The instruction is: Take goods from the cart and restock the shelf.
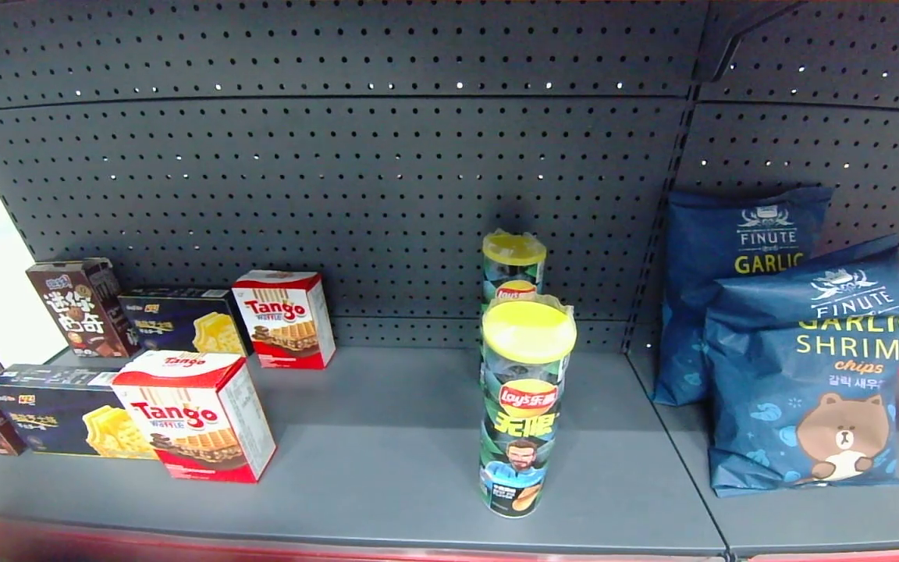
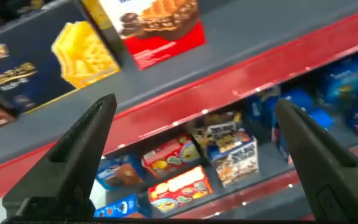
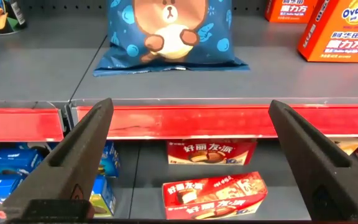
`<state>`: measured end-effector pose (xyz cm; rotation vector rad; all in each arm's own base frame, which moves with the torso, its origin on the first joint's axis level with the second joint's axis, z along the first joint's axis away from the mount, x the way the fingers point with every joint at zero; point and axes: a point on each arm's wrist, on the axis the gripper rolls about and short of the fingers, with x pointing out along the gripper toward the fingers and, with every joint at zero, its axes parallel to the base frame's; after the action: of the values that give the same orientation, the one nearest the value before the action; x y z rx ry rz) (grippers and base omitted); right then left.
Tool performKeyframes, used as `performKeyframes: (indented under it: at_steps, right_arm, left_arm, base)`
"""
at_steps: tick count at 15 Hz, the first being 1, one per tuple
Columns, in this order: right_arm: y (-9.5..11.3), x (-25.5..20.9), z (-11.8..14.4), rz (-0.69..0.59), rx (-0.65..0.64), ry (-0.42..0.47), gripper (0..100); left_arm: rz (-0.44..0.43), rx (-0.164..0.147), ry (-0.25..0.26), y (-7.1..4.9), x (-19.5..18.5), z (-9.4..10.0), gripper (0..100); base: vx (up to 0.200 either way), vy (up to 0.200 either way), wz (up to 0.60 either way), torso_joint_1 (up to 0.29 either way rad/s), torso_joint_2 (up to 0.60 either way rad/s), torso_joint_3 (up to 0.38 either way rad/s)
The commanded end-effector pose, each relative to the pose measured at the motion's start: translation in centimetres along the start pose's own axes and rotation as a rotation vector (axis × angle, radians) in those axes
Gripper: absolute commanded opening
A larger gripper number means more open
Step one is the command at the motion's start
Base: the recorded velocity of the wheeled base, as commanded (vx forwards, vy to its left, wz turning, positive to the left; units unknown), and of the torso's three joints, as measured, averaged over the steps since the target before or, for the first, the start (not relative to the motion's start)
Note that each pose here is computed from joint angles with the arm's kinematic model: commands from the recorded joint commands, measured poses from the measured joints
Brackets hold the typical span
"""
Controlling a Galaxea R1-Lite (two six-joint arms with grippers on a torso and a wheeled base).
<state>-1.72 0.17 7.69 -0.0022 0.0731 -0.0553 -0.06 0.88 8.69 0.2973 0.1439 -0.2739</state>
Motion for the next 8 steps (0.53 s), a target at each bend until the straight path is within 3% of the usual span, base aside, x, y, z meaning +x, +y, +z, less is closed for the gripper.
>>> performKeyframes:
  at_steps: [1, 3, 5, 6, 7, 8]
  right_arm:
    - [0.0, 0.0, 0.0, 0.0, -0.001, 0.005, 100]
    - [0.0, 0.0, 0.0, 0.0, -0.001, 0.005, 100]
    - [0.0, 0.0, 0.0, 0.0, -0.001, 0.005, 100]
    - [0.0, 0.0, 0.0, 0.0, -0.001, 0.005, 100]
    - [0.0, 0.0, 0.0, 0.0, -0.001, 0.005, 100]
    - [0.0, 0.0, 0.0, 0.0, -0.001, 0.005, 100]
  left_arm:
    - [-0.004, -0.024, 0.005, -0.7, 0.2, 0.2, 100]
    - [-0.075, -0.048, -0.015, -1.4, -0.2, 0.1, 100]
    - [0.052, -0.055, -0.063, -1.7, -0.8, 0.0, 100]
    - [0.134, -0.052, -0.127, -2.0, -1.4, -0.1, 100]
    - [0.135, -0.057, -0.127, -2.0, -1.5, -0.2, 100]
    - [0.12, -0.057, -0.167, -2.0, -1.8, -0.3, 100]
  base:
    - [0.0, 0.0, 0.0, 0.0, 0.0, 0.0]
    - [0.0, 0.0, 0.0, 0.0, 0.0, 0.0]
    - [0.0, 0.0, 0.0, 0.0, 0.0, 0.0]
    - [0.0, 0.0, 0.0, 0.0, 0.0, 0.0]
    - [0.0, 0.0, 0.0, 0.0, 0.0, 0.0]
    - [0.0, 0.0, 0.0, 0.0, 0.0, 0.0]
